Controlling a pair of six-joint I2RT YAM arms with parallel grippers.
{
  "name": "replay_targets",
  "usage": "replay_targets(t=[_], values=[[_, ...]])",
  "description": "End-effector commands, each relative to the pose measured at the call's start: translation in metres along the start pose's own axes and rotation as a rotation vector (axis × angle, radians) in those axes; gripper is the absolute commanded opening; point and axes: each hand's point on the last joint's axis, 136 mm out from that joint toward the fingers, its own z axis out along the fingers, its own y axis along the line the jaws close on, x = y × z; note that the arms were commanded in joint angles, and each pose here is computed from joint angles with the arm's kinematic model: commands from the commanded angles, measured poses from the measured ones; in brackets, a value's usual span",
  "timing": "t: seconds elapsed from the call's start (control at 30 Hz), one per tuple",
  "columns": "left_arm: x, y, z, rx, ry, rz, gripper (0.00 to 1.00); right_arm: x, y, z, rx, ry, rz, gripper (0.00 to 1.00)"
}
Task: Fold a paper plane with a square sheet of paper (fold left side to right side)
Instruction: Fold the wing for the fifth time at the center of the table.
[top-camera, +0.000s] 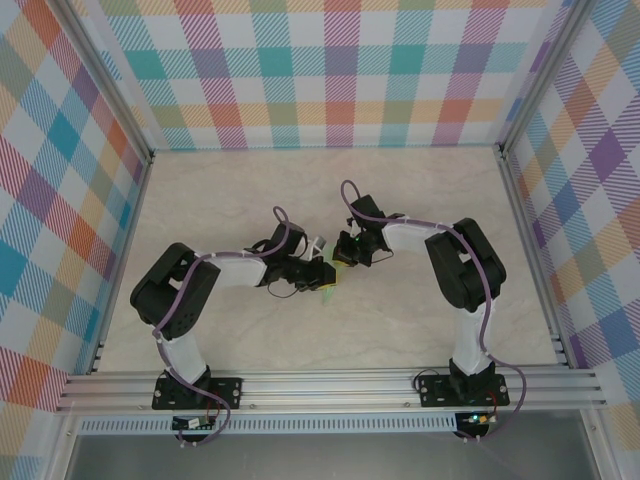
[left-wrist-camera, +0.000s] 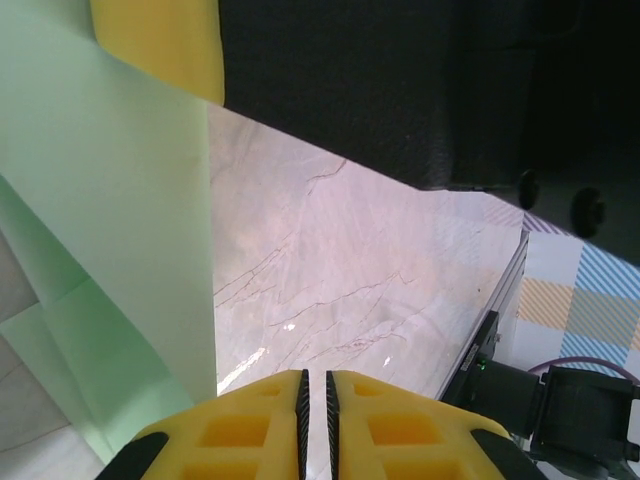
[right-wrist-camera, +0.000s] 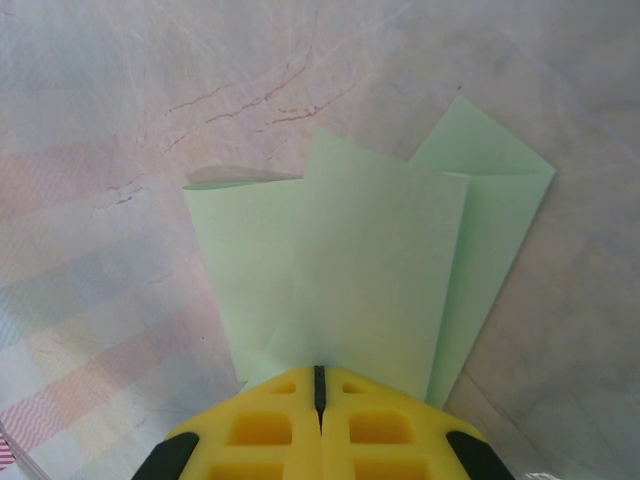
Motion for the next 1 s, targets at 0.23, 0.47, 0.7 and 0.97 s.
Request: replay_targets(t=[0.23,0.47,0.7,0.97], values=[[0.019,0.017,0.007,-0.045,0.065,-0.006,0.15,0.022,-0.037,0.011,0.136,0.079,0.043,0.02],[0.025,0.029,0.01,-0.079,0.081,-0.02,0.14,0.022,-0.037,0.011,0.137,0.08,0.042,0.02],[0.028,0.039,0.01,-0.11,0.074,-0.033,0.13,0.022,-0.037,0.011,0.137,0.079,0.042,0.02],[0.037,0.045,0.009,-0.124,0.104,-0.041,0.12,0.022,-0.039,0.011,0.151,0.081,0.042,0.02]])
